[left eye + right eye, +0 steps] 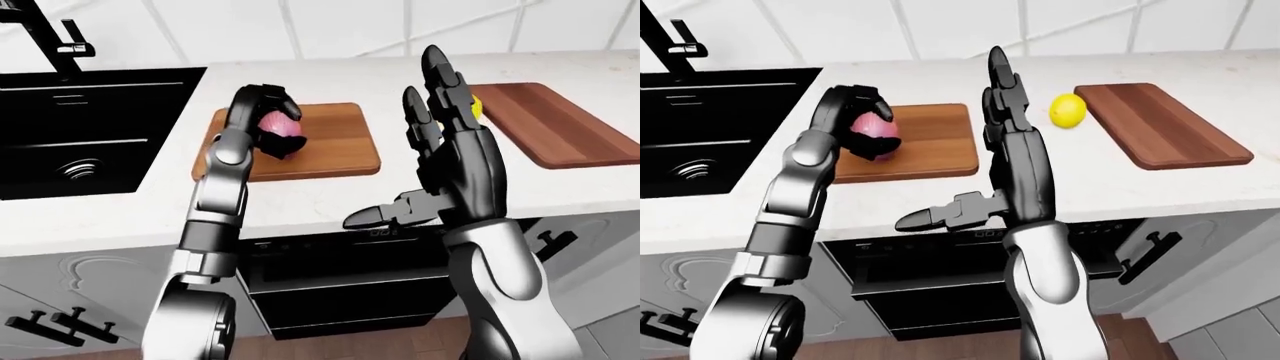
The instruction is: Place the lemon and the onion on separate cutting boards.
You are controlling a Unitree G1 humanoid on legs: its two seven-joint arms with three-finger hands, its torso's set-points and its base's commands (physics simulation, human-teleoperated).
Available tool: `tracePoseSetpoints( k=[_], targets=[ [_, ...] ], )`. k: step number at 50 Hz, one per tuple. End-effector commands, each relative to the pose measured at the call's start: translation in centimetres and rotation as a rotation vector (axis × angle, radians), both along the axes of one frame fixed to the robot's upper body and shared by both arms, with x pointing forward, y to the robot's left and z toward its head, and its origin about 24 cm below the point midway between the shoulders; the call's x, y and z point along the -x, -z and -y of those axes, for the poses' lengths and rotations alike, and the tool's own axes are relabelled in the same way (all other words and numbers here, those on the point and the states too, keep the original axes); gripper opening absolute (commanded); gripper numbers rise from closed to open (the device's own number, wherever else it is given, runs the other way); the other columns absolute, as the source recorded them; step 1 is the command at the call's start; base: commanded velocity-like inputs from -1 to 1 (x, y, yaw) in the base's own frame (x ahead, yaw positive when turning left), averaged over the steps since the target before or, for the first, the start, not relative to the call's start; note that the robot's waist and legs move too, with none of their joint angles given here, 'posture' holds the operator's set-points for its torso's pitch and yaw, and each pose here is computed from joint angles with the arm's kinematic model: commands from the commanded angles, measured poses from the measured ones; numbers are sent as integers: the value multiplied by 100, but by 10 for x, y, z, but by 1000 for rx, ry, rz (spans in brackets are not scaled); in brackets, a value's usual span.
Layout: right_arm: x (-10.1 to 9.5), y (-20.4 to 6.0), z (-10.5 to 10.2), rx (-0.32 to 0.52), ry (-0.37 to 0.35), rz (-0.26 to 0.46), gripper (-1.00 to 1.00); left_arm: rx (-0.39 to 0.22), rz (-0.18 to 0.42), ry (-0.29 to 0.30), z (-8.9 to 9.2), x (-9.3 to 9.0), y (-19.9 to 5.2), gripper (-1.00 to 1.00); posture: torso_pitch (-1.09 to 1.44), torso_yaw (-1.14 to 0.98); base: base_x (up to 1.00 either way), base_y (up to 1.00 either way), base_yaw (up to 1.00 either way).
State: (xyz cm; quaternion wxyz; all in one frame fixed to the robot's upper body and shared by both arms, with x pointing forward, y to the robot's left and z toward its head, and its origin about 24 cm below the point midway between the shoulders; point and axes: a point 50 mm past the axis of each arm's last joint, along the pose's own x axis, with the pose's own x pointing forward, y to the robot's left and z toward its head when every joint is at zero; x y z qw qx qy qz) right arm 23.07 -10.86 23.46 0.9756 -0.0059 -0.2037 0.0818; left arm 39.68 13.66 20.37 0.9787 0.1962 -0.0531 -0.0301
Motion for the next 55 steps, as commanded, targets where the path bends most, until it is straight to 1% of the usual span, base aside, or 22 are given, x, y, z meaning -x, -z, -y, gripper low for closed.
tracePoseSetpoints(
  k=[1, 3, 5, 8, 9, 13, 15, 18, 19, 21, 22, 23, 25, 29, 33, 37, 43, 45, 47, 49, 52, 55],
  targets=[
    [5, -10, 0, -11, -4, 74, 100, -5, 98, 1, 1, 1, -24, -56, 0, 0, 0, 0, 0],
    [6, -11, 0, -11, -4, 75, 100, -8, 97, -1, 2, 1, -24, -51, 0, 0, 0, 0, 0],
    [6, -10, 0, -11, -4, 74, 100, -12, 97, -5, 1, 0, -22, -41, 0, 0, 0, 0, 0],
    [6, -11, 0, -12, -4, 74, 100, -15, 94, -4, 1, 0, -21, -36, 0, 0, 0, 0, 0],
    [6, -11, 0, -11, -4, 74, 100, -16, 92, -4, 2, 0, -21, -25, 0, 0, 0, 0, 0],
    [6, -11, 0, -12, -6, 74, 100, -21, 88, -1, 2, 0, -18, -14, 0, 0, 0, 0, 0],
    [6, -11, 0, -12, -5, 73, 100, -24, 86, -1, 2, -1, -17, 2, 0, 0, 0, 0, 0],
    [6, -11, 0, -12, -5, 73, 100, -26, 85, 1, 3, -1, -16, 3, 0, 0, 0, 0, 0],
    [6, -11, 0, -12, -5, 73, 100, -29, 83, 2, 3, -1, -15, 15, 0, 0, 0, 0, 0],
    [6, -11, 0, -13, -5, 73, 100, -31, 82, 4, 4, -1, -15, 29, 0, 0, 0, 0, 0],
    [6, -11, 0, -12, -5, 73, 100, -31, 81, 5, 4, -1, -15, 30, 0, 0, 0, 0, 0],
    [6, -11, 0, -13, -4, 72, 100, -32, 81, 5, 4, -1, -15, 36, 0, 0, 0, 0, 0],
    [6, -11, 1, -12, -5, 73, 100, -31, 82, 5, 4, -1, -16, 53, 0, 0, 0, 0, 0],
    [6, -12, 1, -11, -5, 75, 100, -29, 84, 10, 4, 0, -17, 57, 0, 0, 0, 0, 0],
    [7, -13, 0, -9, -6, 76, 100, -27, 88, 9, 4, 1, -20, 68, 0, 0, 0, 0, 0],
    [7, -16, 0, -8, -7, 79, 100, -24, 97, 9, 3, 3, -26, 69, 0, 0, 0, 0, 0],
    [9, -19, 0, -5, -5, 85, 100, 3, 158, 27, 3, 23, -60, 69, 0, 0, 0, 0, 0],
    [11, -20, 0, -3, -5, 88, 100, 10, 178, 32, 3, 30, -70, 76, 0, 0, 0, 0, 0],
    [12, -22, 1, -2, -4, 92, 100, 21, 193, 34, 1, 36, -77, 84, 0, 0, 0, 0, 0],
    [14, -25, 1, 4, -5, 98, 100, 36, 210, 35, -1, 43, -85, 86, 0, 0, 0, 0, 0],
    [15, -25, 3, 11, 0, 101, 100, 58, 233, 41, -4, 56, -94, 100, 0, 0, 0, 0, 0],
    [15, -23, 5, 3, 8, 92, 100, 67, 247, 52, -4, 71, -97, 100, 0, 0, 0, 0, 0]
  ],
)
